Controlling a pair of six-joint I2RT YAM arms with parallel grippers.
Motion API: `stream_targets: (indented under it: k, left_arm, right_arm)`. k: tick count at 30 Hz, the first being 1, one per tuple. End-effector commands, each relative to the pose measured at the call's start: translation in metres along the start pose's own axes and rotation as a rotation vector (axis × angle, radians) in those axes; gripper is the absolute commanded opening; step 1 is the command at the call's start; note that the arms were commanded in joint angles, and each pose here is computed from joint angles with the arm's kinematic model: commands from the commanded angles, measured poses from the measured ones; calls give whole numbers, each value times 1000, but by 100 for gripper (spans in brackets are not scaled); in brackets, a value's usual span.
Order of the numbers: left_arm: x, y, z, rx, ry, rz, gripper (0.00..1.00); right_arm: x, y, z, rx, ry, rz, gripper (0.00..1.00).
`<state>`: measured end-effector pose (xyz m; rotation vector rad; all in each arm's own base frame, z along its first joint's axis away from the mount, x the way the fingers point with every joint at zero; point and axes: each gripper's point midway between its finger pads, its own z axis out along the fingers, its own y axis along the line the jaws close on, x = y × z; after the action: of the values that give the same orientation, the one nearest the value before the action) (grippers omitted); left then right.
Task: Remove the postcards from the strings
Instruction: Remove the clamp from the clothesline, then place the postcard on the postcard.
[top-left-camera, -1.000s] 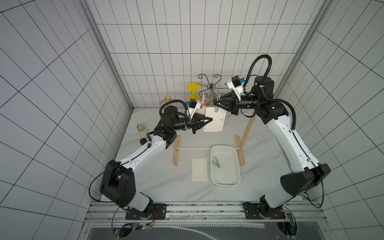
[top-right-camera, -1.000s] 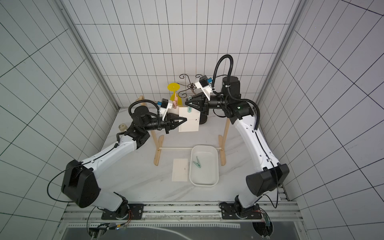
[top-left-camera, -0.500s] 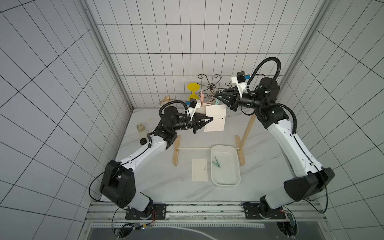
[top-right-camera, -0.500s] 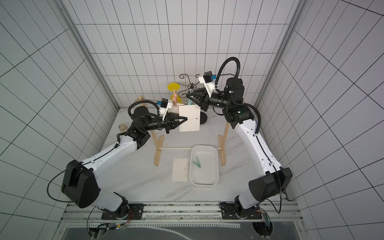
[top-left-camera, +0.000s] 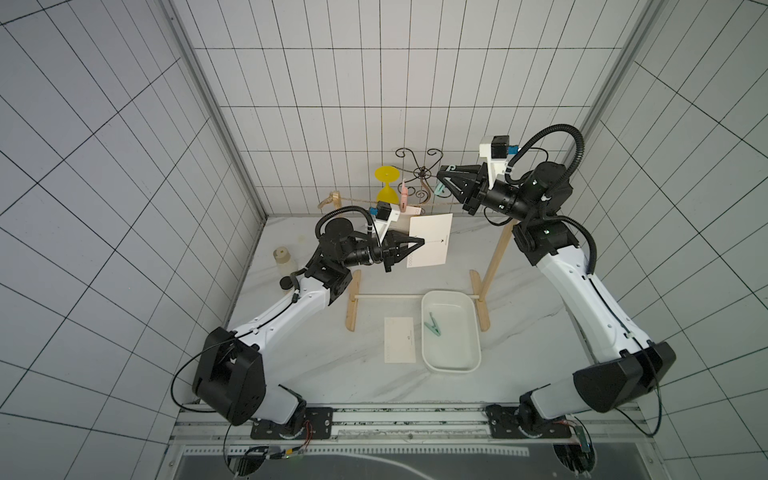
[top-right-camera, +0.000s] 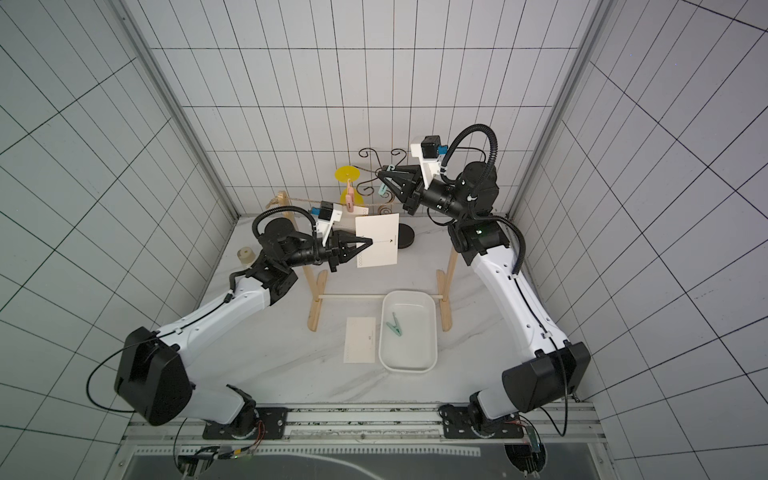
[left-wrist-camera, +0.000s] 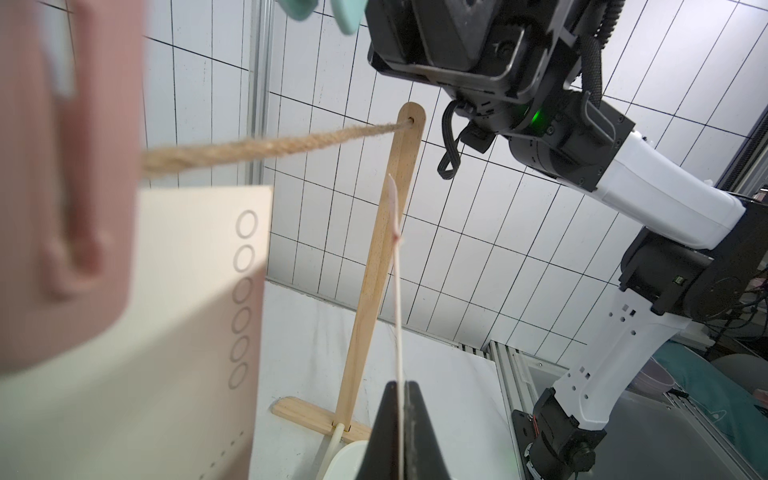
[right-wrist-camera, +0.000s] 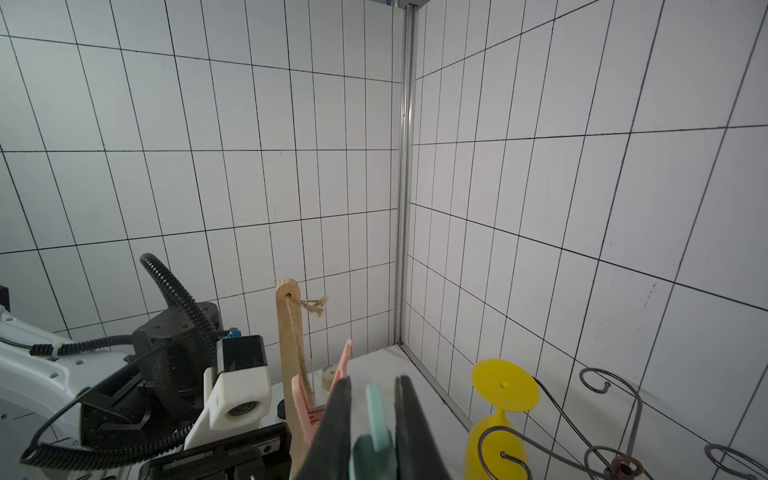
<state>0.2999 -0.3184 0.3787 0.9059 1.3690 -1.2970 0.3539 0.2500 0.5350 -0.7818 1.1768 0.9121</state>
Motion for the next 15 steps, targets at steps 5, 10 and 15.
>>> stream_targets:
  k: [5,10,15]
  left_arm:
    - [-7,-13,-9,-20,-31,26,0]
    - [-7,-17,-16,-52,-25,19,0]
    - [-3,-22,-32,-121,-30,10,0]
  right_arm:
    - [-28,21,-12,-26,-102,-40,0]
    - [-37,33,-25,-20,-131,-38,0]
    - [-34,50,-46,-5,-137,-29,0]
